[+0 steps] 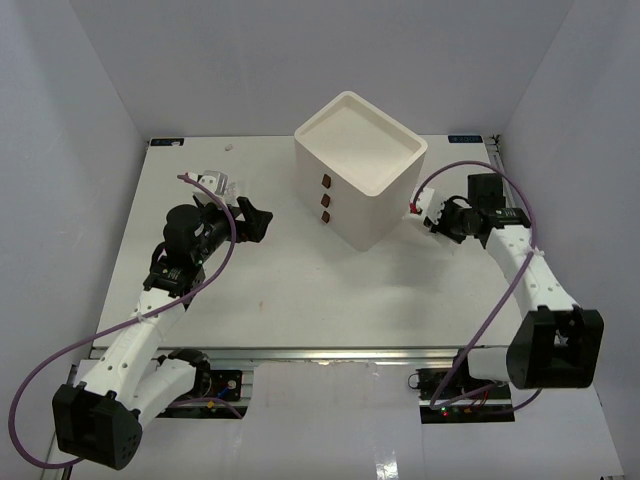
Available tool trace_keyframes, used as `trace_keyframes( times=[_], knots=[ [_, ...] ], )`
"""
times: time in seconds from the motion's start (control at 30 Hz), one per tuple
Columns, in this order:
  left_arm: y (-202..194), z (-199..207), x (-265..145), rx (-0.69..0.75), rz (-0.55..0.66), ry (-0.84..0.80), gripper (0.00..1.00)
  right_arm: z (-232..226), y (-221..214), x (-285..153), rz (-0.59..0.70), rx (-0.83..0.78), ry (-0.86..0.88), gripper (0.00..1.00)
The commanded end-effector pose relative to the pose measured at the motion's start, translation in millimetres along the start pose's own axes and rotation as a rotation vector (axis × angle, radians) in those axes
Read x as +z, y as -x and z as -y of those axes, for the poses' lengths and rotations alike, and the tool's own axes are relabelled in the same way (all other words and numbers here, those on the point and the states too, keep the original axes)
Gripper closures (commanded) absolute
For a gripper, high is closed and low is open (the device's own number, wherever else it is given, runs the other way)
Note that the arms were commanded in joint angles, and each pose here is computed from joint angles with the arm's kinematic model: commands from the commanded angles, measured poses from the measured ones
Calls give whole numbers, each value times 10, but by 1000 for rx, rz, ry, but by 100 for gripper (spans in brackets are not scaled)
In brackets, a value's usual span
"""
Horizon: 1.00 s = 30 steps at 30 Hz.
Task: Organize the makeup
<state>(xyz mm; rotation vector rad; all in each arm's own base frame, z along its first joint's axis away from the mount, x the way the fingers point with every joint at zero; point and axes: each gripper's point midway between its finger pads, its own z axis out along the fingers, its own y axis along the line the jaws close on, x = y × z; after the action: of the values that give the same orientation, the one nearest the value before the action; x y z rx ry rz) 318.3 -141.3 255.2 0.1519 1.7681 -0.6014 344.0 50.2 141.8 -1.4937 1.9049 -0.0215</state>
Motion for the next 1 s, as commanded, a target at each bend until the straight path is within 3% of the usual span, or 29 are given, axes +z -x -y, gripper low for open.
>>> trace_keyframes(
  times=[0.0,0.27,0.4,0.67,0.97],
  knots=[
    [33,-10,-29,9,18,8,2,-449,668,-485,274,37,98,92],
    [-16,-78,-8,11,4,38,2,-424,1800,-1291,580,-74,18,91],
    [-54,-123,12,12,-9,57,2,-146,2236,-1329,662,-26,-9,91],
    [-121,-226,36,26,-32,102,2,711,2812,-1036,649,110,-166,91],
    [-125,-250,38,28,-34,115,2,1270,2619,-753,511,170,-394,83]
  ],
)
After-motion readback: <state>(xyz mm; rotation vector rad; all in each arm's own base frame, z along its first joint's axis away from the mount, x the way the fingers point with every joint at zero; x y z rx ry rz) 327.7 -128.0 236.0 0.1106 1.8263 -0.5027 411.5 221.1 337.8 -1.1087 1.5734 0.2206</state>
